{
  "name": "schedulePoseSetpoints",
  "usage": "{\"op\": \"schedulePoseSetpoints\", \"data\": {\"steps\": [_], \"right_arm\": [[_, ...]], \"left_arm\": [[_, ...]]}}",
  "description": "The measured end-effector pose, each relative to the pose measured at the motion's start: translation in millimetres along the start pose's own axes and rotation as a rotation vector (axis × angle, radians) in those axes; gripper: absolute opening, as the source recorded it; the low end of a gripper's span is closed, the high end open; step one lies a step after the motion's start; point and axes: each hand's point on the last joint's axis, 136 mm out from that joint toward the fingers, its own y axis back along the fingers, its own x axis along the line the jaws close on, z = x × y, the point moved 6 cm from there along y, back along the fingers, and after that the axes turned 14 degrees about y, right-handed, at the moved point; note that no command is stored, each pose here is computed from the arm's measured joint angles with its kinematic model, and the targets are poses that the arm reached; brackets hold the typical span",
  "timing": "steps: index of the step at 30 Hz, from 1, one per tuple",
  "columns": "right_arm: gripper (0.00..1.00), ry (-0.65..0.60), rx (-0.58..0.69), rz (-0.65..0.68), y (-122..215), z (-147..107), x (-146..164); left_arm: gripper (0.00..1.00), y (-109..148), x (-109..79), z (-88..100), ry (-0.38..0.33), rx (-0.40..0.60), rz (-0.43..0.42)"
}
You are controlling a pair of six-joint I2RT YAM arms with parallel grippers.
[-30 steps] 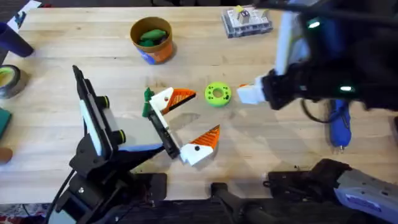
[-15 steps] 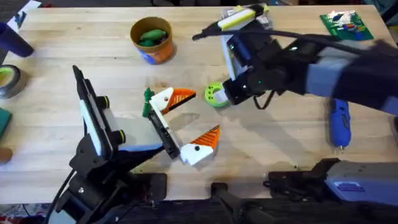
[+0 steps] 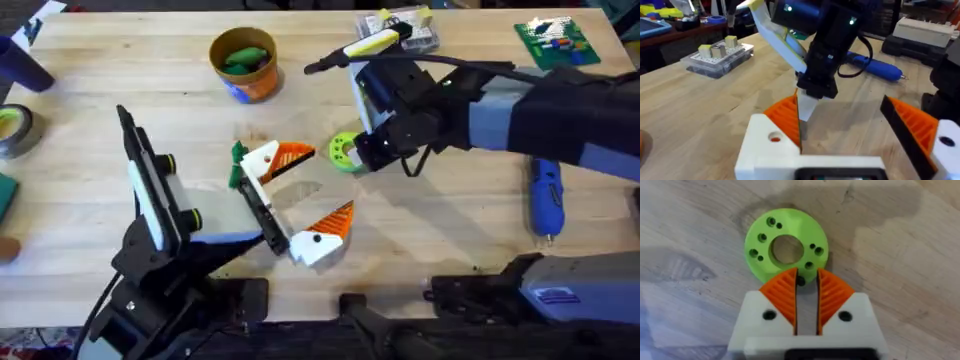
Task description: Pick up the gripper from the table and insert it into the empty holder that is missing its gripper. Then pick up a screw, insert it into the mounting hole, and use the screwdriver to tighten it. Finally, clean up the table by picking up the vegetable and placing it into the bucket.
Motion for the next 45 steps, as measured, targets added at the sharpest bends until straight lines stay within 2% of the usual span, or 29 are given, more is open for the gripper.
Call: {"op": "schedulePoseSetpoints", "data": {"steps": [6, 16, 20, 25, 31, 34, 40, 45], "right_arm": [[0.011, -0.008, -0.001, 0.019, 0.0, 0.2, 1.9], [0.007, -0.012, -0.001, 0.022, 0.3, 0.3, 0.8], [0.007, -0.025, 0.041, 0.008, 4.2, -1.8, -5.4], [0.007, -0.035, 0.09, -0.047, 27.0, 6.0, -18.2], [0.006, -0.035, 0.056, -0.069, 63.7, 30.3, -24.8], [0.006, -0.035, 0.041, -0.076, 70.4, 34.3, -26.2], [0.006, -0.032, 0.081, -0.085, 59.6, 32.5, -26.9], [0.006, -0.021, 0.2, -0.078, 20.0, 26.5, -25.2]], "left_arm": [[0.984, 0.0, 0.0, 0.0, 0.0, 0.0, 0.0], [0.984, 0.0, 0.0, 0.0, 0.0, 0.0, 0.0], [0.984, 0.0, 0.0, -0.1, 0.0, 0.0, 0.0], [0.984, 0.0, 0.0, 0.0, 0.0, 0.0, 0.0], [0.984, 0.0, 0.0, 0.0, 0.0, 0.0, 0.0], [0.984, 0.0, 0.0, 0.0, 0.0, 0.0, 0.0], [0.984, 0.0, 0.0, 0.0, 0.0, 0.0, 0.0], [0.984, 0.0, 0.0, 0.0, 0.0, 0.0, 0.0]]}}
